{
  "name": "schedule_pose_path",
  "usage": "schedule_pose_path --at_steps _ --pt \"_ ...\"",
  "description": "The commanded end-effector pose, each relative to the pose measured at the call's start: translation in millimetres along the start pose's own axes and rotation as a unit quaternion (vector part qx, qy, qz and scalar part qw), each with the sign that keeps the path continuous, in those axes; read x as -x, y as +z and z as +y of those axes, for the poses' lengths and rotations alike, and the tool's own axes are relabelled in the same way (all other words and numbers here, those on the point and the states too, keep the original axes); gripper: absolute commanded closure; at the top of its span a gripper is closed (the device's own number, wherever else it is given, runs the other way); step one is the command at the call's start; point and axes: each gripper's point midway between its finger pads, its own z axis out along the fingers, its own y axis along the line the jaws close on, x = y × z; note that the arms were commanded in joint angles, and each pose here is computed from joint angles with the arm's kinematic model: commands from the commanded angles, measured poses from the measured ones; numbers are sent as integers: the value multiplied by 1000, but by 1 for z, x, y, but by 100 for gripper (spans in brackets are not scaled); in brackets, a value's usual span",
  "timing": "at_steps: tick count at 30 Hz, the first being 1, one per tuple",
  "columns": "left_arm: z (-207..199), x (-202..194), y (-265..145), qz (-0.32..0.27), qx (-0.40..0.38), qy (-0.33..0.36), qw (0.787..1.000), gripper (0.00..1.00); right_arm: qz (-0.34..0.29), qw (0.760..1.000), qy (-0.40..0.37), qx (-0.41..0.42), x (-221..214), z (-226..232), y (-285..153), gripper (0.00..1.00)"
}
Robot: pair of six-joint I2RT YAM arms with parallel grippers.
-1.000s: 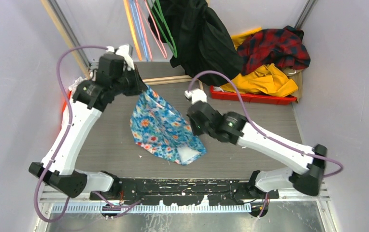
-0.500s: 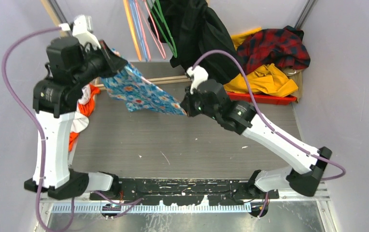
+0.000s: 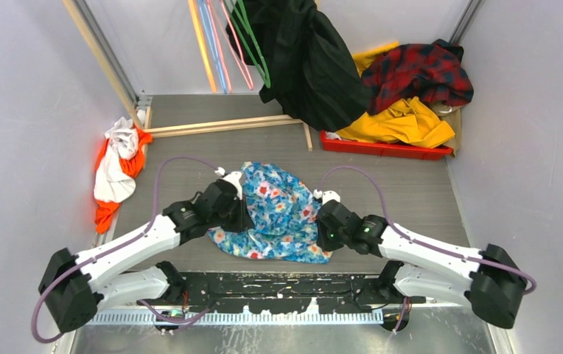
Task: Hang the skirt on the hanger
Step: Flatten out the skirt at the center of the board.
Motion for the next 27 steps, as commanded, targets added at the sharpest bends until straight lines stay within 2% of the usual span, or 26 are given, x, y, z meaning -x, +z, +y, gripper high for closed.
schedule_pose_path --at_steps 1,9,14,17,20,24,27 --pt "-32 78 -46 -164 -43 -28 985 100 -92 993 33 69 50 34 -35 99" --pt "-67 131 -110 -184 -32 33 982 100 -170 984 -22 42 120 40 -127 99" --pt "-68 189 -148 -213 -21 36 976 100 -192 978 -83 -22 172 39 -152 99" --pt "-59 227 -150 -216 -35 16 976 100 -237 968 -72 -32 227 39 -153 99" --pt "-43 277 -160 -252 -38 -3 967 100 -281 959 -35 -26 291 32 -156 99" --pt "-43 340 -199 -315 -67 -1 947 100 -343 937 -30 -67 372 22 -185 99" --pt "-58 369 -240 -360 -102 14 927 100 -387 918 -39 -80 402 24 -225 99"
